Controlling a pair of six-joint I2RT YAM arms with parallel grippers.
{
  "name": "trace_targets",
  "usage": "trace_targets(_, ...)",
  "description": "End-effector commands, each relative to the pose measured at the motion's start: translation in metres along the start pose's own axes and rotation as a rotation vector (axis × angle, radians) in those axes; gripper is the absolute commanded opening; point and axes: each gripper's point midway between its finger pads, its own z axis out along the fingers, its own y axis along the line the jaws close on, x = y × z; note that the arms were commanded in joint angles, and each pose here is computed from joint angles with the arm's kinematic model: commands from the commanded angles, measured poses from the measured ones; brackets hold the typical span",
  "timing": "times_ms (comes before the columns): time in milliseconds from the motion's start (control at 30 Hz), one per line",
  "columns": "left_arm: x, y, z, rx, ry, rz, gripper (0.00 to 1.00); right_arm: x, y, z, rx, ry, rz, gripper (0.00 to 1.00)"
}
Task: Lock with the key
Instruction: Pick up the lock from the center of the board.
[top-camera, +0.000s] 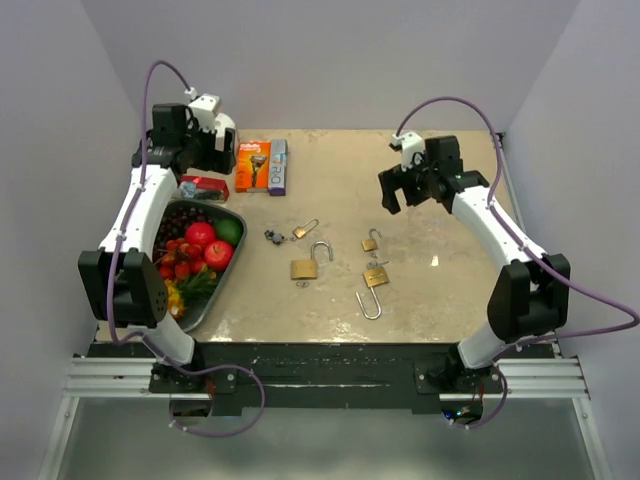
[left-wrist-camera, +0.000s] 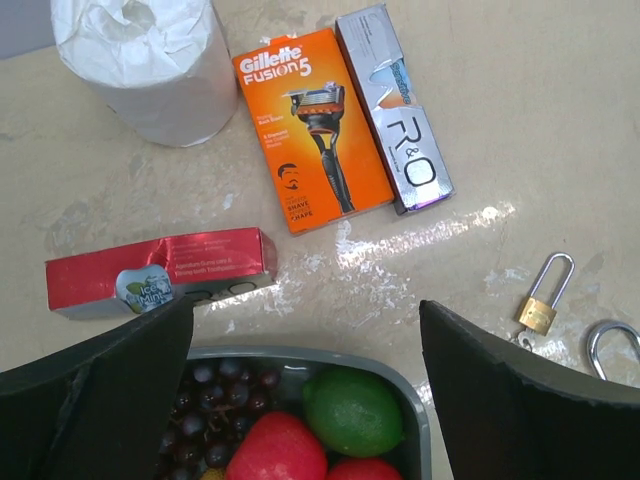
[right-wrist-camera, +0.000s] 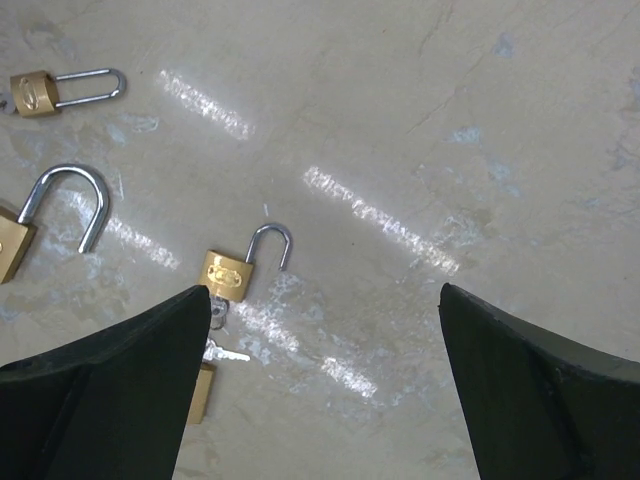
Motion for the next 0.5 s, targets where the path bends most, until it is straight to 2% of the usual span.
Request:
trace_targets(0,-0.038,0.007,-0.025,-0.100,-0.160,-0.039,0.99,-0.001,0.003,-0.008,0.082,-0.027,-0.001,0.99)
trace_targets(100,-0.047,0.014,-0.034,-0.146,-0.225,-0.014,0.99,0.013,0.012,-0.004,0.085,0.000,-0.017,0.99)
trace_targets(200,-0.045,0.014,-0.037,-0.146,-0.239,0.012,0.99,0.027,0.029,0.006,0.093,0.045,-0.057,0.99)
trace_targets(400,-0.022,-0.009,-0.032,-0.013,-0.182,0.100,0.99,0.029,0.074,0.030,0.059,0.070,-0.152,0.99)
trace_targets(467,-0.004,-0.025,-0.024,0.085,-0.139,0.130,0.99,0.027,0.088,0.037,0.022,0.080,-0.169,0.99)
